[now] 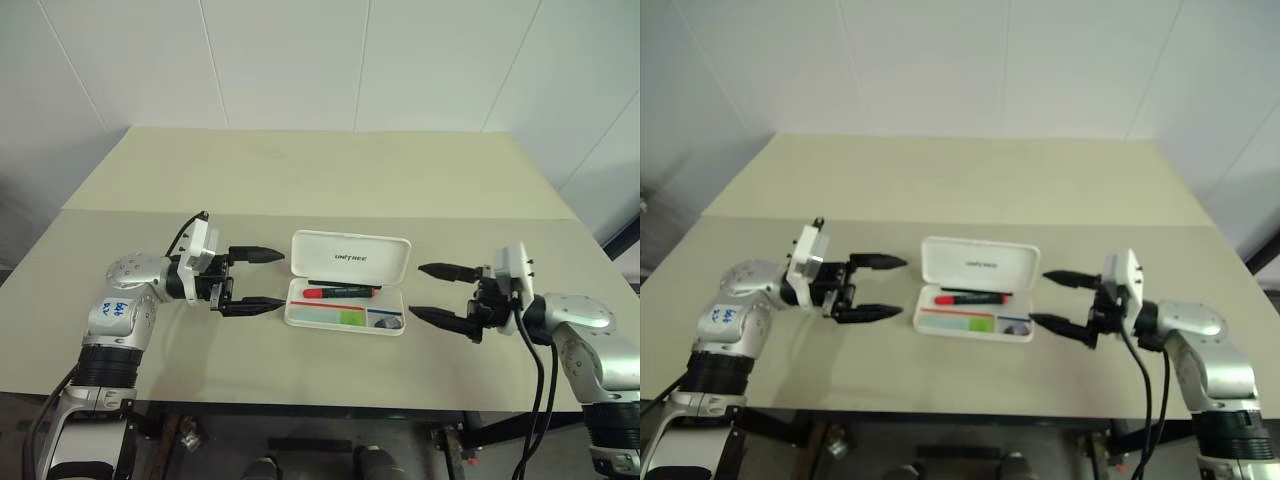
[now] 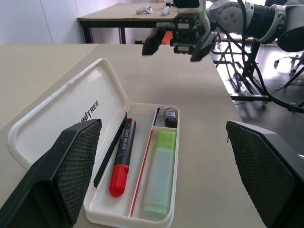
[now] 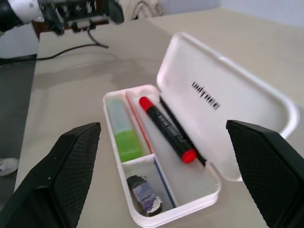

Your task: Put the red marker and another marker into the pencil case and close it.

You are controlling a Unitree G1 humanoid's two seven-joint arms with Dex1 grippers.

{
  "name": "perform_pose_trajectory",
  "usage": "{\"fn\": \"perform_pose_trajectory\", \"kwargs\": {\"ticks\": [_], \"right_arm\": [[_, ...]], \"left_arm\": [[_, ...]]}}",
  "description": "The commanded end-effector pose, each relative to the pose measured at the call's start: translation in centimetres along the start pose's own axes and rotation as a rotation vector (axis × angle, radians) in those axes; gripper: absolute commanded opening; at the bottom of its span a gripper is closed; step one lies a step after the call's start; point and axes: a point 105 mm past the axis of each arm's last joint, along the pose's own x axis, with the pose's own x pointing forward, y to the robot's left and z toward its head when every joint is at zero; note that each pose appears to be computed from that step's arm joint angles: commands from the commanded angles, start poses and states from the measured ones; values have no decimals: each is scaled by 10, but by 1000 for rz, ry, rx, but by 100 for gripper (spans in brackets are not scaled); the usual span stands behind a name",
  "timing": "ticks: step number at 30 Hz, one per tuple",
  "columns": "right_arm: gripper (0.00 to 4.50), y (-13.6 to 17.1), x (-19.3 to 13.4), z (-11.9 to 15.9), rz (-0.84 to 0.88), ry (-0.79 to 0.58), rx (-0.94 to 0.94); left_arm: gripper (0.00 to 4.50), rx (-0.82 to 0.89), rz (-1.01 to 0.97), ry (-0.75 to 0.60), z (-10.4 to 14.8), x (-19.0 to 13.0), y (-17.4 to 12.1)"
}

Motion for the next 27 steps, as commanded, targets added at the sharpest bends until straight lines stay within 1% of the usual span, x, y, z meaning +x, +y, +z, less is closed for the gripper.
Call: {"fn": "perform_pose_trajectory", "kwargs": {"ticks": [1,3,5,6,7,11,13,14,15,21,23,25,27], "right_arm": [[450,4,-4,17,-18,-24,-72],[450,5,-5,20,-26,-25,-89],[450,3,-5,25,-44,-39,-101],[450,2,-4,27,-50,-44,-103],[450,1,-4,27,-50,-45,-103],[450,6,2,22,-17,-30,-89],[450,5,4,21,-13,-28,-90],[450,4,5,21,-14,-29,-91],[450,3,6,22,-16,-29,-91],[450,2,7,18,-10,-12,-84],[450,2,6,17,-13,-10,-83],[450,2,5,17,-21,-8,-80],[450,2,4,15,-21,-1,-67]], "left_arm": [[431,26,4,-27,8,-4,3],[389,10,-2,-33,8,-6,2],[321,-4,1,-37,7,-8,3],[295,-7,5,-43,7,-9,3],[255,-16,10,-54,8,-10,4],[125,-38,36,-85,8,-10,8],[50,-42,47,-90,7,-10,9],[21,-44,53,-94,7,-9,10],[2,-47,63,-106,7,-9,12],[2,-67,168,-199,12,-5,25],[2,-48,256,-222,13,-5,37],[2,-11,381,-245,16,-6,55],[2,4,452,-248,15,-5,66]]}}
